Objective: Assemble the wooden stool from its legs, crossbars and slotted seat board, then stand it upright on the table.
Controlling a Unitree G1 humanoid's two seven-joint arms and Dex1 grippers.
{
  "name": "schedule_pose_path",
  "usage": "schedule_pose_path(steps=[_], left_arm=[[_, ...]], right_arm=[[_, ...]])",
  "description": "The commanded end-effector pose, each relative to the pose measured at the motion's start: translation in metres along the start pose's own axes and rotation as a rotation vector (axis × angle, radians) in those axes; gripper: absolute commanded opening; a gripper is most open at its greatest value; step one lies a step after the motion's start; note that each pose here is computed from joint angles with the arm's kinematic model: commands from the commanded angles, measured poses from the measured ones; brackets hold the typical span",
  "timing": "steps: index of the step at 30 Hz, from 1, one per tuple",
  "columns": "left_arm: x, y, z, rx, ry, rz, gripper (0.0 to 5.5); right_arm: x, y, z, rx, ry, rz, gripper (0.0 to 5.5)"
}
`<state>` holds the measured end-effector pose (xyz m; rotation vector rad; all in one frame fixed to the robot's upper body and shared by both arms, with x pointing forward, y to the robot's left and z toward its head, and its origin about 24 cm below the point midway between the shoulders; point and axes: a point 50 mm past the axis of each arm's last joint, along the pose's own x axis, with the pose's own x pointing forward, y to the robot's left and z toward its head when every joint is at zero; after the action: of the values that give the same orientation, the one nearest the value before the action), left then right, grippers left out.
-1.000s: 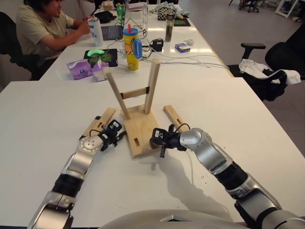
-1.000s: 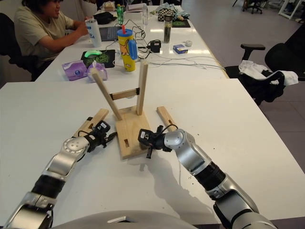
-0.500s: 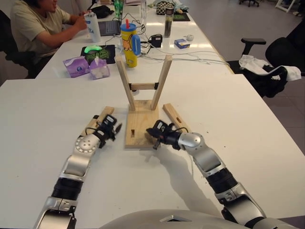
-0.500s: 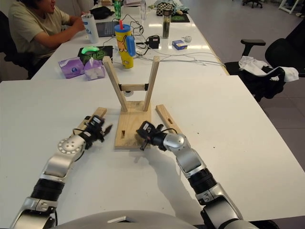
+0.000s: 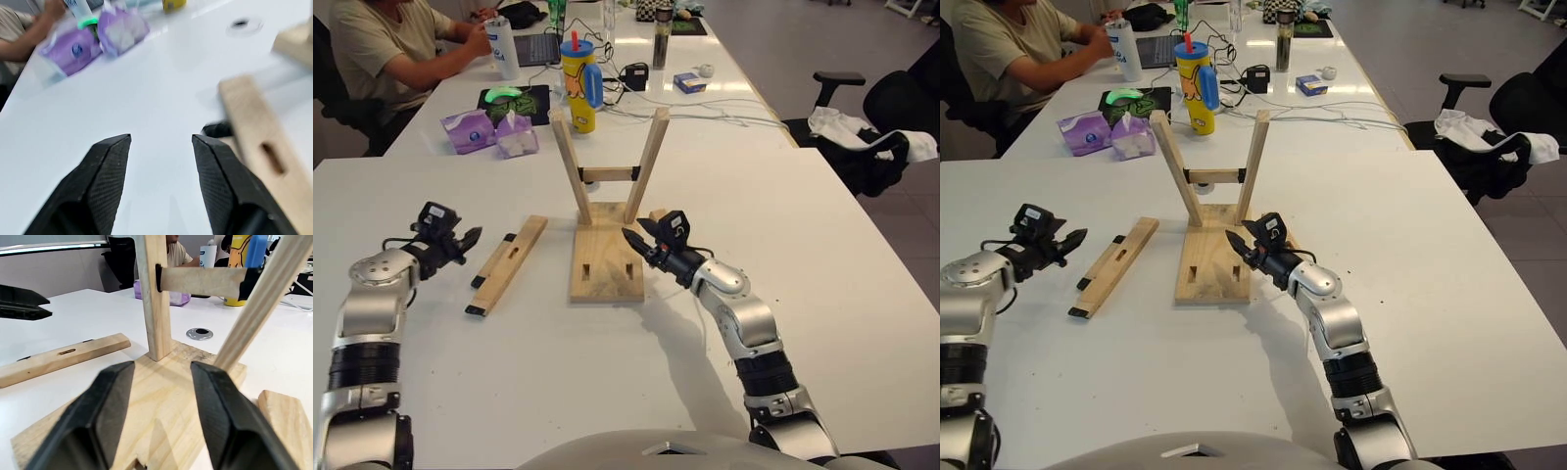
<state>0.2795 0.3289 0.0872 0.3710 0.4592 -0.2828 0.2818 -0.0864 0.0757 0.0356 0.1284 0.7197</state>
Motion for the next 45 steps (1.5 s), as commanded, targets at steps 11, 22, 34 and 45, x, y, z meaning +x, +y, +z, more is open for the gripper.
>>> schedule_pose_path(steps=[11,22,34,45], left_arm=[[0.000,-0.022,-0.032,-0.048,0.120,-0.275,2.31],[0.009,-0.037,-0.053,-0.141,0.241,-0.259,2.31],[0.017,-0.033,-0.052,-0.178,0.227,-0.152,1.31],[0.003,-0.038,0.039,-0.067,-0.382,-0.077,1.31]], right_arm=[[0.003,0.005,-0.002,0.011,0.047,0.034,2.22],[0.006,0.003,-0.005,0.036,0.086,0.020,2.22],[0.012,-0.005,0.002,0.031,0.063,-0.060,2.25],[0.007,0.002,0.018,0.309,-0.058,0.071,2.25]])
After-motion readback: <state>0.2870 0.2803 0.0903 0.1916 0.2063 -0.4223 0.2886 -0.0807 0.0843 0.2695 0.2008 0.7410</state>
